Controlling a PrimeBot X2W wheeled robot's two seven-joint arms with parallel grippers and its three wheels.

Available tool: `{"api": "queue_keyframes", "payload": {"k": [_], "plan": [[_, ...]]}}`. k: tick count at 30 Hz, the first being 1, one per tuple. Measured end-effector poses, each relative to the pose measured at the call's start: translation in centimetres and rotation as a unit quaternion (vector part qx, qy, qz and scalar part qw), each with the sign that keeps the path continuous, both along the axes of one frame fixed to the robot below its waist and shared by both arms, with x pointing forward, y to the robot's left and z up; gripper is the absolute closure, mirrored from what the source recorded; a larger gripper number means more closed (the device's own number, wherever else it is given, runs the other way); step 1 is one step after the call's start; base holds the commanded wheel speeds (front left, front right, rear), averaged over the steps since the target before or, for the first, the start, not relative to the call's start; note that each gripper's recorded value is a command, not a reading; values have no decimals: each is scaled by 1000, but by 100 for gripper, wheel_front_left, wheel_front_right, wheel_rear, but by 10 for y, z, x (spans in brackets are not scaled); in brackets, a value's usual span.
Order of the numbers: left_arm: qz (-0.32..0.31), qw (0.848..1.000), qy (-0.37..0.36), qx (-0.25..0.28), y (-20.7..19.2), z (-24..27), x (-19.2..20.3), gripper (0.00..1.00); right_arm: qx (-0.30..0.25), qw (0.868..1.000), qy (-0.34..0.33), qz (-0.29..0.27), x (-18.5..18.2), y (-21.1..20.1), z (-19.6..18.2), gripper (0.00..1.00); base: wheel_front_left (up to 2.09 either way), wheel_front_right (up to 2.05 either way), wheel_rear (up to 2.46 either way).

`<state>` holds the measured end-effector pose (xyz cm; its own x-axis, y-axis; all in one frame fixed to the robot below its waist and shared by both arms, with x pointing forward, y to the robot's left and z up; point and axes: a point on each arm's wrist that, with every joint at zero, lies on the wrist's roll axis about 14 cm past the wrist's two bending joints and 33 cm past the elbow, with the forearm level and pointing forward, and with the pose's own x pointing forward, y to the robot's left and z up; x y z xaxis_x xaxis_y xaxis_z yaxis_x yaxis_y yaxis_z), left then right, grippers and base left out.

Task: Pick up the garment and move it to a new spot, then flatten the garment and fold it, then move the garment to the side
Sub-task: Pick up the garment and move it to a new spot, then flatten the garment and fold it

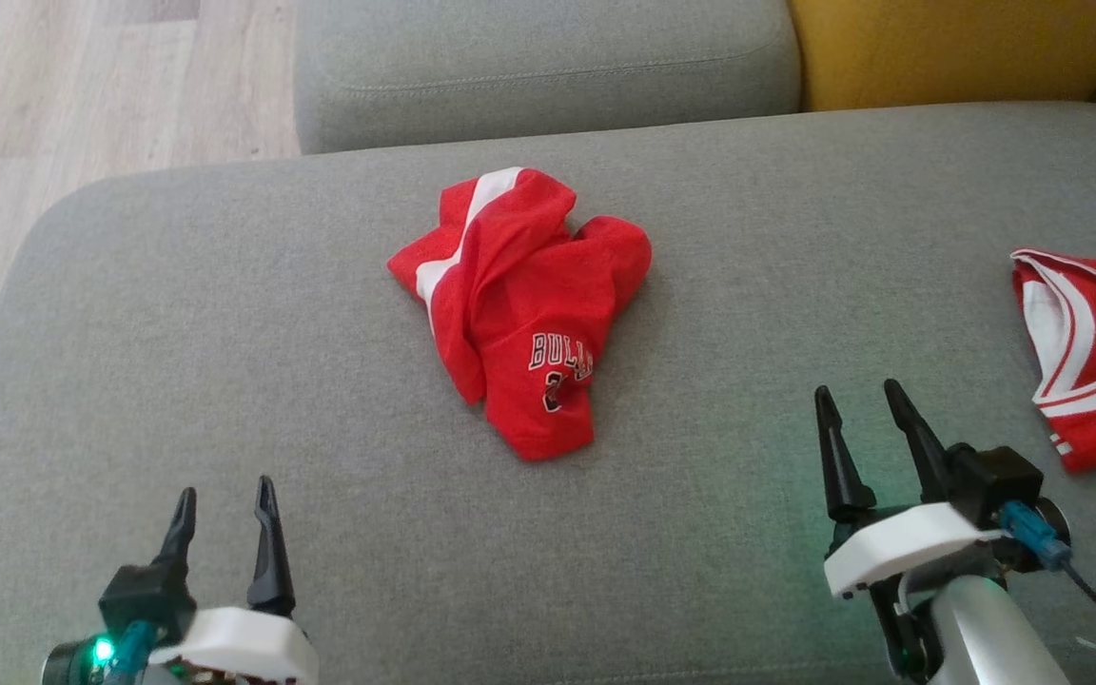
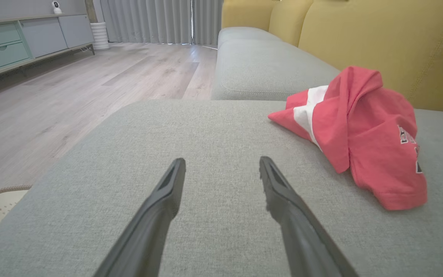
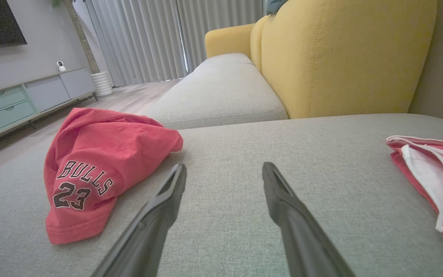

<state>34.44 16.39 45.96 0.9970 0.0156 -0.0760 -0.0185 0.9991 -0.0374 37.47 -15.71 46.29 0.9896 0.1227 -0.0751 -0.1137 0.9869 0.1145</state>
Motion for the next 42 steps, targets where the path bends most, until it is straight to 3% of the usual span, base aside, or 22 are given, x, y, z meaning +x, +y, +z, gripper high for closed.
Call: {"api": "queue_keyframes", "payload": {"k": [18, 30, 42], "plan": [[8, 1000, 0, -3, 6, 0, -3, 0, 2, 1000, 3, 18, 0, 12, -2, 0, 0, 0, 0], [19, 999, 21, -15, 12, -13, -13, 0, -5, 985, 86, 151, -8, 95, -44, 0, 0, 0, 0], [54, 998, 35, -16, 30, -20, -19, 0, -12, 972, 123, 197, 25, 129, -65, 0, 0, 0, 0]]}}
